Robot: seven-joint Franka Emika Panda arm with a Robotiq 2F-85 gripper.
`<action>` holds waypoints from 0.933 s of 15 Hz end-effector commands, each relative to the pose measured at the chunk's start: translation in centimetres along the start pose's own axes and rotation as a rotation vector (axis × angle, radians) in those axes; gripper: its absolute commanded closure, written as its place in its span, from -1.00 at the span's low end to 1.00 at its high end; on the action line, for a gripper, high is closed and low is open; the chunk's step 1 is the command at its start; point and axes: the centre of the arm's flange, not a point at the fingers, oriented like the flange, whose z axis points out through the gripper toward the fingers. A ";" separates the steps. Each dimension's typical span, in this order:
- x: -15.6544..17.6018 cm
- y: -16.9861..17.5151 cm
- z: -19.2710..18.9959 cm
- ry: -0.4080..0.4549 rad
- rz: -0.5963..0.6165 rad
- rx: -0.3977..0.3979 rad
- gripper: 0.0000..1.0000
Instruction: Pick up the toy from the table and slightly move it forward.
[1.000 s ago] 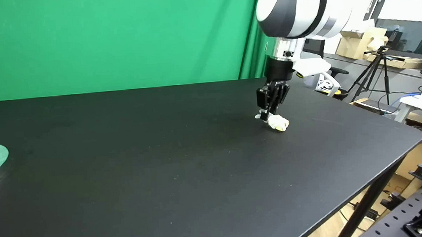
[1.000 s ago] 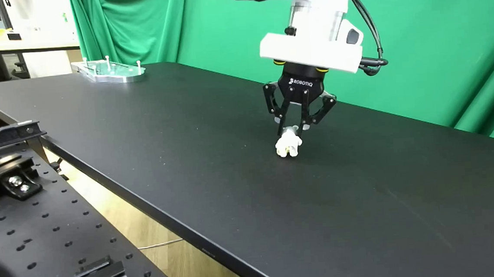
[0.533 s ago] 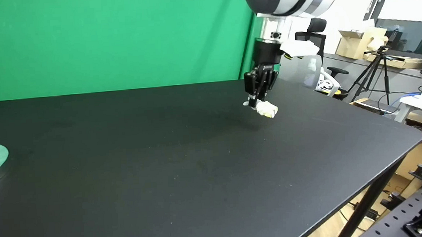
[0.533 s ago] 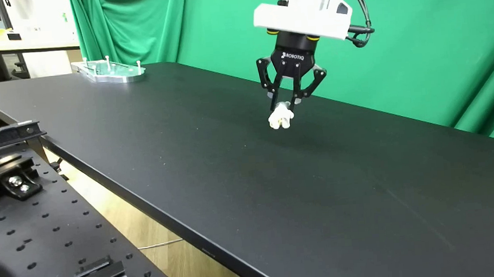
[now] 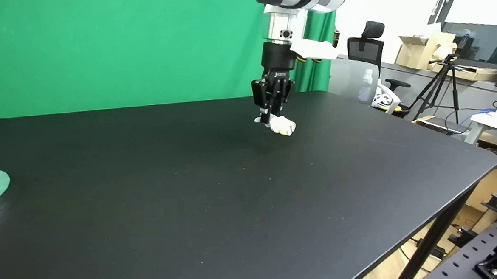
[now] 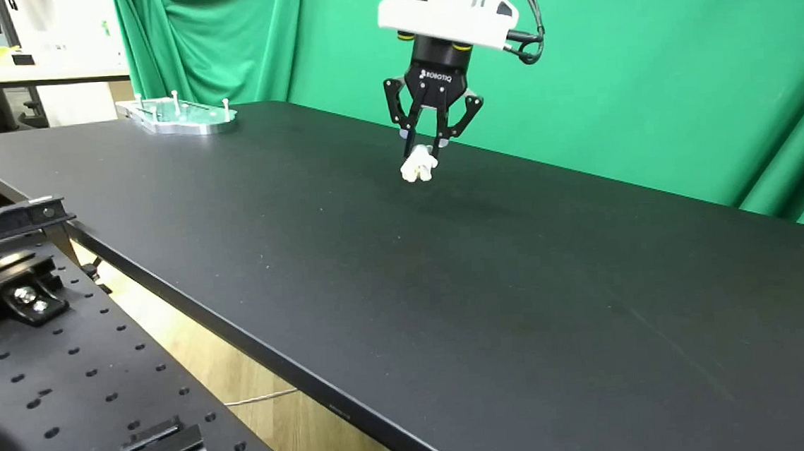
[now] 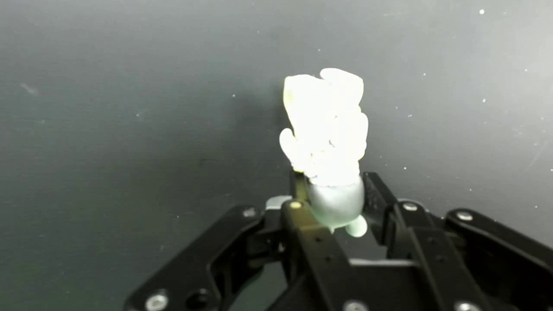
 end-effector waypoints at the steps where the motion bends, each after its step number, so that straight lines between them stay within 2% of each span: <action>1: 2.1 -0.9 1.4 -0.020 0.022 -0.014 0.78; 6: 2.7 -2.1 3.1 -0.026 -0.005 -0.041 0.78; 8: 2.9 -2.5 2.9 -0.007 -0.016 -0.053 -0.22; 10: 3.1 -2.9 2.5 0.009 -0.031 -0.066 -0.36; 14: 3.5 -4.2 0.2 0.040 -0.071 -0.063 -0.89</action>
